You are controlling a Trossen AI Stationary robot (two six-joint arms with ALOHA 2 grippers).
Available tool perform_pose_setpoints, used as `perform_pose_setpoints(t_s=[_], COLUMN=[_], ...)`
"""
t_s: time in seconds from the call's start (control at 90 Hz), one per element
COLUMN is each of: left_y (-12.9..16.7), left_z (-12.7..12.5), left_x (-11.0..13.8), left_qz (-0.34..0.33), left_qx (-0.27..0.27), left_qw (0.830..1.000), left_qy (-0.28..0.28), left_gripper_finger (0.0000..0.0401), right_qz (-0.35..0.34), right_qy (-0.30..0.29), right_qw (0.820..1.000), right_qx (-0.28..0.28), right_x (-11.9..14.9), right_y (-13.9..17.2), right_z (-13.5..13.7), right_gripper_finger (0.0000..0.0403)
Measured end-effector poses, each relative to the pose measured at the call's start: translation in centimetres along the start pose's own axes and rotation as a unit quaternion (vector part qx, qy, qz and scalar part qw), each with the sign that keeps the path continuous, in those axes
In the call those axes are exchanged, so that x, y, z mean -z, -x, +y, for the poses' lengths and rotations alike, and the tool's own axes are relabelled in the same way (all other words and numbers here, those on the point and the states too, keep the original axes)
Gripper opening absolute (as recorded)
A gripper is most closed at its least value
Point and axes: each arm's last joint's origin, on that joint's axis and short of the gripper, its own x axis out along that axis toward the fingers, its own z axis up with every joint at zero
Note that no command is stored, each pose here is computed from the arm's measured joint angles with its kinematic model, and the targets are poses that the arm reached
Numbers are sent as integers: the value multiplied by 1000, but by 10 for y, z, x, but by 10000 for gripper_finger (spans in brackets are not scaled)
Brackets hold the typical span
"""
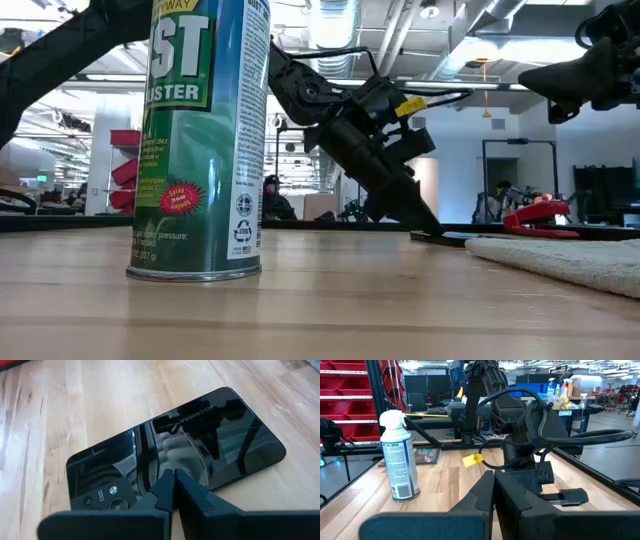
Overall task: Apply microfiber cloth
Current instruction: Prepare the black phone to the center
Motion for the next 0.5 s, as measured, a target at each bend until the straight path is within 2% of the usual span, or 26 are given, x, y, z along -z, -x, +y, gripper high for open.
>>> perform_pose_setpoints(t_s=[0.189, 0.5], left_y=[2, 32], left_z=[-1, -4], left_x=[2, -4], left_qz=[18, 65], left_qx=[9, 21], left_qw=[1000, 997], left_qy=[18, 32], left_gripper_finger=[0, 0], right_qz=[0, 7], right_qy=[0, 3], right_qw=[1000, 1000], right_qx=[0, 0], right_x=[0, 1], right_y=[0, 0], right_z=[0, 0], right_gripper_finger=[0, 0])
